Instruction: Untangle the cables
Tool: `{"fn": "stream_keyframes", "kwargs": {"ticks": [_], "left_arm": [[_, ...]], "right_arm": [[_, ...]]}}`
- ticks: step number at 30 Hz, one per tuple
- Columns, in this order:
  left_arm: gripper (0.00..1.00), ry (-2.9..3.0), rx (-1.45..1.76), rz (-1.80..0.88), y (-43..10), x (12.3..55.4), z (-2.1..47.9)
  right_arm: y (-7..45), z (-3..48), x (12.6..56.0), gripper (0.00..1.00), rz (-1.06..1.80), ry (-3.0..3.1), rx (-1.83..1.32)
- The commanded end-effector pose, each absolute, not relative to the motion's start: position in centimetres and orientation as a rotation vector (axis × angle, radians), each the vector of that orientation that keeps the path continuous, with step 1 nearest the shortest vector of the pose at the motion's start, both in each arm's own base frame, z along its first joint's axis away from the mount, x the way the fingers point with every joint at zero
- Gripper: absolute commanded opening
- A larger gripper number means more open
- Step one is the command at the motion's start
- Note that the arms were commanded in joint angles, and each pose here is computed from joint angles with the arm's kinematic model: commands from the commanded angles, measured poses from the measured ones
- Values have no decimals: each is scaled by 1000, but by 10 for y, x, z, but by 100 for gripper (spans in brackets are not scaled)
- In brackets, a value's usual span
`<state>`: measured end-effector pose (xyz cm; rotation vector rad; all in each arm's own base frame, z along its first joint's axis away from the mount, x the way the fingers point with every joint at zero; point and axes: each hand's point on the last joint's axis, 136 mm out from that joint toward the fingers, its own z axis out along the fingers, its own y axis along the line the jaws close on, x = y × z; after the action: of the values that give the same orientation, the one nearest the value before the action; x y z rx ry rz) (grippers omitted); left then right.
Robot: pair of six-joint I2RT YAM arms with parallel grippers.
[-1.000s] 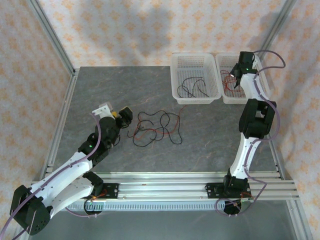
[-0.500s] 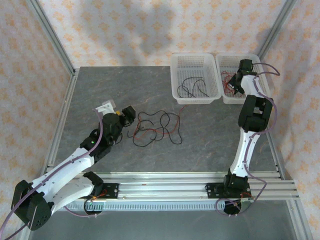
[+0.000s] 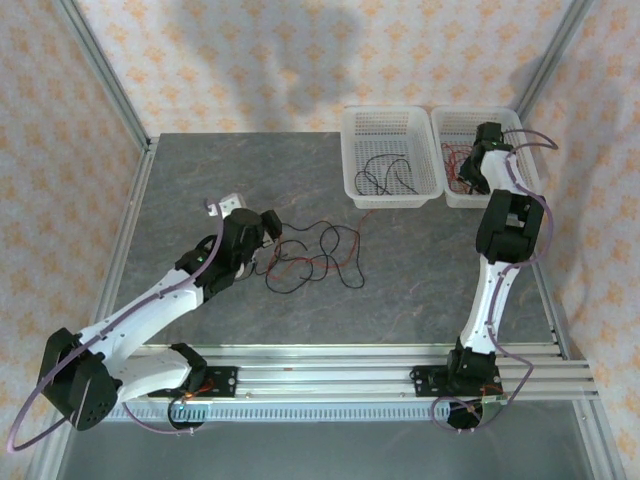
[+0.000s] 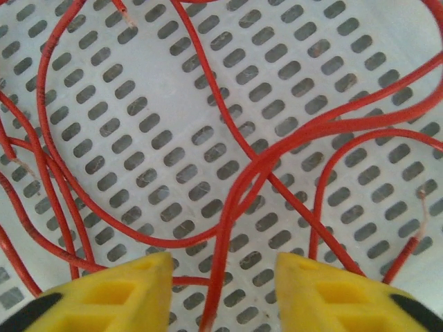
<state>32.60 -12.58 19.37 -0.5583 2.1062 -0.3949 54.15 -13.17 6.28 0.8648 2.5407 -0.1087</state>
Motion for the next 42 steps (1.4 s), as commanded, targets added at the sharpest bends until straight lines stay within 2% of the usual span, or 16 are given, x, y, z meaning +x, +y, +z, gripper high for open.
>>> {"fn": "stream_keyframes", "kwargs": {"ticks": [1,16,19,26,34,42], "left_arm": [[74,2177,-585,-342,-122,318,185],[74,2337,-607,-161,-111,306,144],[74,2374,-621,-102,-105,300,131],[75,2456,-624,-40,-103,291,99],[74,2518,-627,-37,-104,280,69],[66,2520,-617,-54,-110,283,54]], "right_arm": [[-140,125,538,49,-171,2464,820],[-124,212,510,91,-82,2366,733],[-117,234,498,95,-50,2322,712],[-93,266,456,100,39,2225,662],[-50,270,409,99,85,2185,584],[-18,259,378,97,154,2181,549]]}}
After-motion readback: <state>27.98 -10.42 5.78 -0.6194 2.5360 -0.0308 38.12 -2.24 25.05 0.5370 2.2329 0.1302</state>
